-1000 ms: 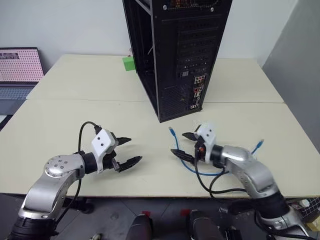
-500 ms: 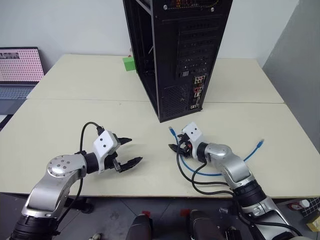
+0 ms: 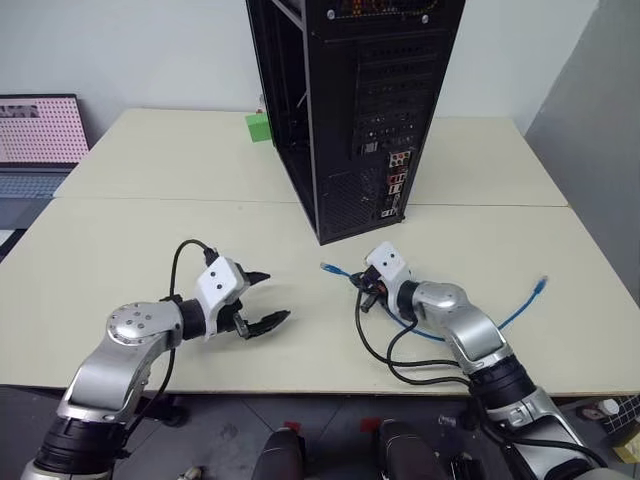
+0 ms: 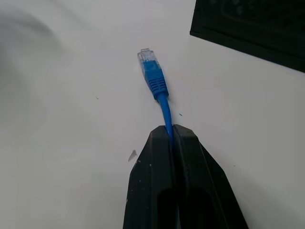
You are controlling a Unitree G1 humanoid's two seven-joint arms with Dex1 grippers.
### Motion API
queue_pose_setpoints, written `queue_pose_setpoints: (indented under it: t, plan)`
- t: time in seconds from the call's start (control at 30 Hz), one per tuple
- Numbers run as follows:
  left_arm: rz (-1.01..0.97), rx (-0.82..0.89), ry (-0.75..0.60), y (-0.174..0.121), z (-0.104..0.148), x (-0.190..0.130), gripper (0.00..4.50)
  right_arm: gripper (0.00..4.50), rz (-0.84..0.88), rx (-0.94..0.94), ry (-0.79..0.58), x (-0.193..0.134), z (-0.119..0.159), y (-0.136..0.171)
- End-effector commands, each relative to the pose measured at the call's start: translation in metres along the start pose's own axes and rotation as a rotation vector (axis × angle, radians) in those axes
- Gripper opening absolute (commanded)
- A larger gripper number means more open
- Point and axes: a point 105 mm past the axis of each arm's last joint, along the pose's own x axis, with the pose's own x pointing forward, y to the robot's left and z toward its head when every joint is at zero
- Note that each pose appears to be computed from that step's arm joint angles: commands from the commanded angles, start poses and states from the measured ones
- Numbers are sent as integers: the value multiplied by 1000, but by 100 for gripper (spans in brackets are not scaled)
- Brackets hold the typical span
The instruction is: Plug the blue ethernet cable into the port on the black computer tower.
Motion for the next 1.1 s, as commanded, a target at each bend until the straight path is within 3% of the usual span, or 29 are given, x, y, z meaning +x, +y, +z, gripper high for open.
queue_pose_setpoints:
  t: [0.03,0.3,0.77,0.87,0.9,1.1]
  plan:
    - [-34,45,-17,2,8,2,450,2,87,-108,-92,-12,33,10]
    - [-162,53,-41,-5,17,11,450,2,302,-229,-66,-41,40,32]
    - [-301,75,-52,-15,23,22,450,2,366,-261,-46,-46,39,42]
    - [-316,89,-56,-15,23,25,408,0,375,-266,-45,-47,39,43]
    - [-319,92,-58,-15,23,27,370,0,377,-267,-46,-47,40,44]
    - [-325,103,-71,-14,24,33,257,0,387,-273,-51,-47,42,46]
